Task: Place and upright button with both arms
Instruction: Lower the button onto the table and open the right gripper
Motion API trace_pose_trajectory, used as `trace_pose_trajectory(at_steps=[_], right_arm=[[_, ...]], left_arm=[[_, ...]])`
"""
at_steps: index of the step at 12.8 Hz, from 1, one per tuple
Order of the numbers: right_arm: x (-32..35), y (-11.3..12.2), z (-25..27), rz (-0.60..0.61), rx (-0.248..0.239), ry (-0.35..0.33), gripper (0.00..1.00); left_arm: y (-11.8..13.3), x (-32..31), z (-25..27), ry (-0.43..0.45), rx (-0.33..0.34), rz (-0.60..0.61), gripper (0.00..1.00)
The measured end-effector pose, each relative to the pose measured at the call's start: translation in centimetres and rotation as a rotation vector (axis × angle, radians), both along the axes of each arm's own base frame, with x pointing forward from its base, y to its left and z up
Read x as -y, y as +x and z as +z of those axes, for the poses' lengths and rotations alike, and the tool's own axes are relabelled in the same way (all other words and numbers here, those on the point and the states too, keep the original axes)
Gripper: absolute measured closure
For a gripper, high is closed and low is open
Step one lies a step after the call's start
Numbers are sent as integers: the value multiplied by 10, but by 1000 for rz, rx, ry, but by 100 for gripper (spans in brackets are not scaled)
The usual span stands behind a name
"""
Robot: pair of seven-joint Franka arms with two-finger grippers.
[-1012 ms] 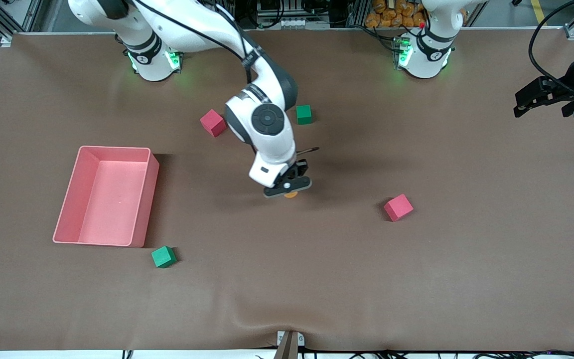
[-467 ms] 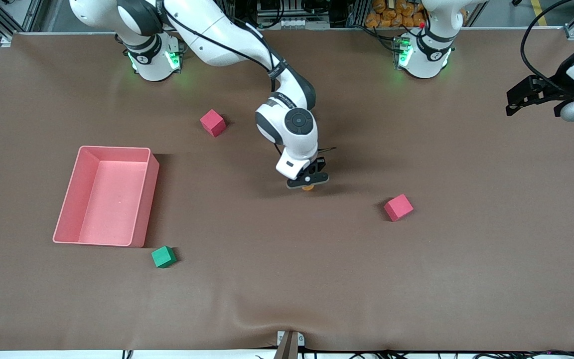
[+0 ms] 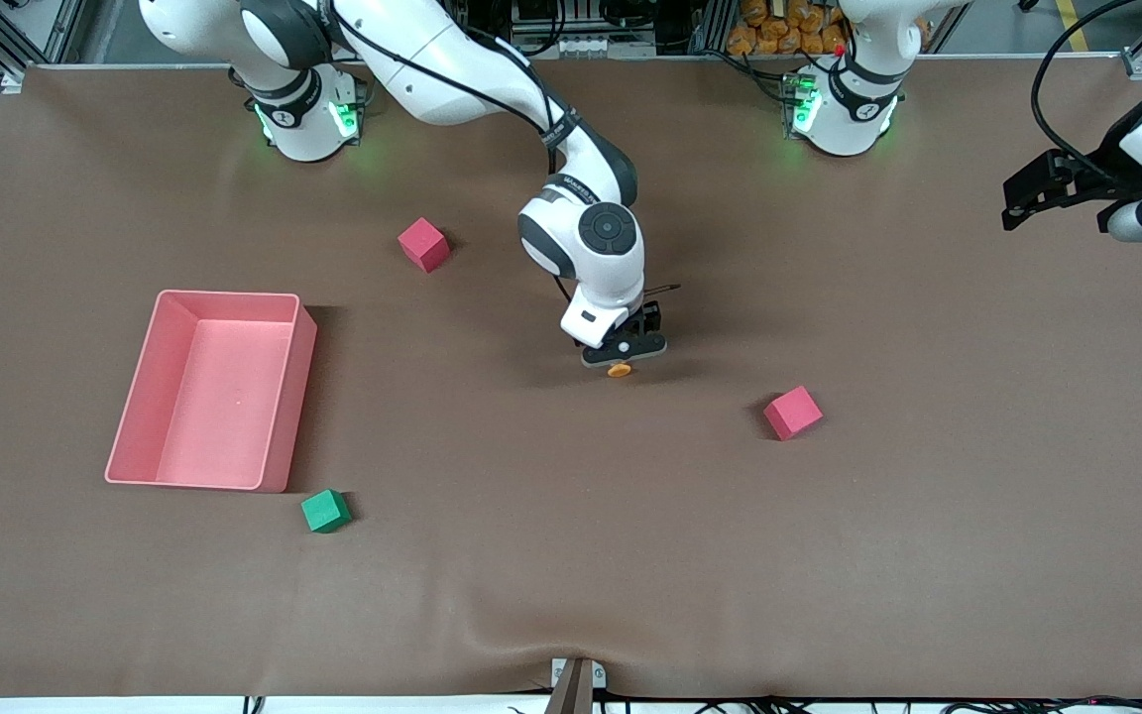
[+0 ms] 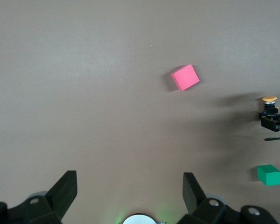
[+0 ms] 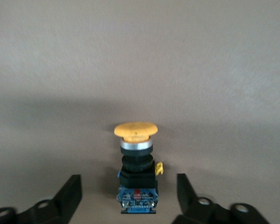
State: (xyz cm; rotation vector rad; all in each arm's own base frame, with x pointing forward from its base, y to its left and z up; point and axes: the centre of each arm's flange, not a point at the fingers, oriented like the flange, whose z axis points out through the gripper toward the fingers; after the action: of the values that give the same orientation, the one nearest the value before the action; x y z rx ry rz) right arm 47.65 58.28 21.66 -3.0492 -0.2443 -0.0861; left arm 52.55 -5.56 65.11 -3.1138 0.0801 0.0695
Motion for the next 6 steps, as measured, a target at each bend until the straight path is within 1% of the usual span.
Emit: trace_pose_trajectory(at_steps=[1, 2, 3, 4, 6], right_arm=[[2, 7, 13, -7, 16, 6, 0], [7, 15, 29, -17, 28, 5, 0], [16, 24, 49, -20, 35, -12, 0], [29, 33, 70, -3, 35, -44, 0], [69, 57, 119, 56, 29, -106, 0]], left_arm=[[0, 2, 0, 0, 0, -4, 0], [0, 4, 0, 0, 0, -7, 0], [-1, 5, 0, 0, -1, -9, 0], [-1, 5, -1, 1, -3, -8, 0], [-1, 4, -1, 1, -7, -8, 0]])
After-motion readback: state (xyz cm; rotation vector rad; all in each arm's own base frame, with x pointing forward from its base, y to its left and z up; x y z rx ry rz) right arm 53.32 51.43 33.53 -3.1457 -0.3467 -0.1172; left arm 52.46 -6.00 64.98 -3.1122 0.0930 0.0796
